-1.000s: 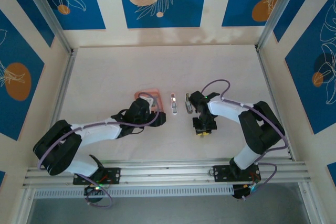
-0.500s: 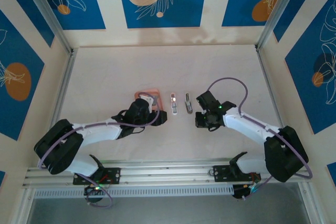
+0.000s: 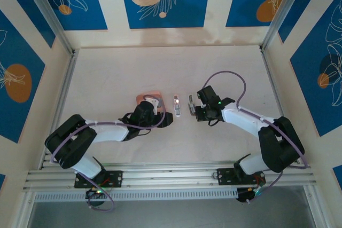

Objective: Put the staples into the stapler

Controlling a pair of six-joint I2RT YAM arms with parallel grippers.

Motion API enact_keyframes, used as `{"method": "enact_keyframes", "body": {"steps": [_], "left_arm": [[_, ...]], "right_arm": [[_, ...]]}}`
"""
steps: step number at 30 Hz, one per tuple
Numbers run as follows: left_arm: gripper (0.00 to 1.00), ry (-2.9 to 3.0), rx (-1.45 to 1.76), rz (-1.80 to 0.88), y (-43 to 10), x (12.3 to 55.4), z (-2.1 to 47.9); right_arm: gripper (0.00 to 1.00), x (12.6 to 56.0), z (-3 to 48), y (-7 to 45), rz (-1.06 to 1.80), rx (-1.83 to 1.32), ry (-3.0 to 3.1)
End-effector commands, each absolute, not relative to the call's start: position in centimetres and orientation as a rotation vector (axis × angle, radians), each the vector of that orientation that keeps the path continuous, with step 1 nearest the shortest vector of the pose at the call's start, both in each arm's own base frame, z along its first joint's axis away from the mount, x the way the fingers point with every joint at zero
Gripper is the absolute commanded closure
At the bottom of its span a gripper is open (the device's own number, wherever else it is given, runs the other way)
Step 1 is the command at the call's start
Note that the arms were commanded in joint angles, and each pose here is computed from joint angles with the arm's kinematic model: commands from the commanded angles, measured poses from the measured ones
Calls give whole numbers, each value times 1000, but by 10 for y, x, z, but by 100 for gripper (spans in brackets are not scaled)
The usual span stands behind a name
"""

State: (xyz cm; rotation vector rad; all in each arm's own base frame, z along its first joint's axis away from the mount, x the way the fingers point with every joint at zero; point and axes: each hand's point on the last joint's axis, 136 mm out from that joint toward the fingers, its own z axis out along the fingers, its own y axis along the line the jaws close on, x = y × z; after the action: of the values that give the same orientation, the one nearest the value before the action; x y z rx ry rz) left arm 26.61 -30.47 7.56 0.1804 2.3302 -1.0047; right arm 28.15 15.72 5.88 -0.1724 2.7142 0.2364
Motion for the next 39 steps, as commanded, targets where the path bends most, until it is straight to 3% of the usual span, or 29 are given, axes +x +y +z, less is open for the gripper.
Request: {"method": "enact_keyframes", "body": {"steps": [1,17,39], "left_arm": [[47,2315,177,-1012,-304,267,83],[46,2309,180,-901,-281,264,98],[46,2318,179,-882,-278,263,97]], "right_arm": [[80,302,71,170,253,-248,2640],[80,336,62,195,197,-403,2608],[81,337,40,189,141,-391,2677]]}}
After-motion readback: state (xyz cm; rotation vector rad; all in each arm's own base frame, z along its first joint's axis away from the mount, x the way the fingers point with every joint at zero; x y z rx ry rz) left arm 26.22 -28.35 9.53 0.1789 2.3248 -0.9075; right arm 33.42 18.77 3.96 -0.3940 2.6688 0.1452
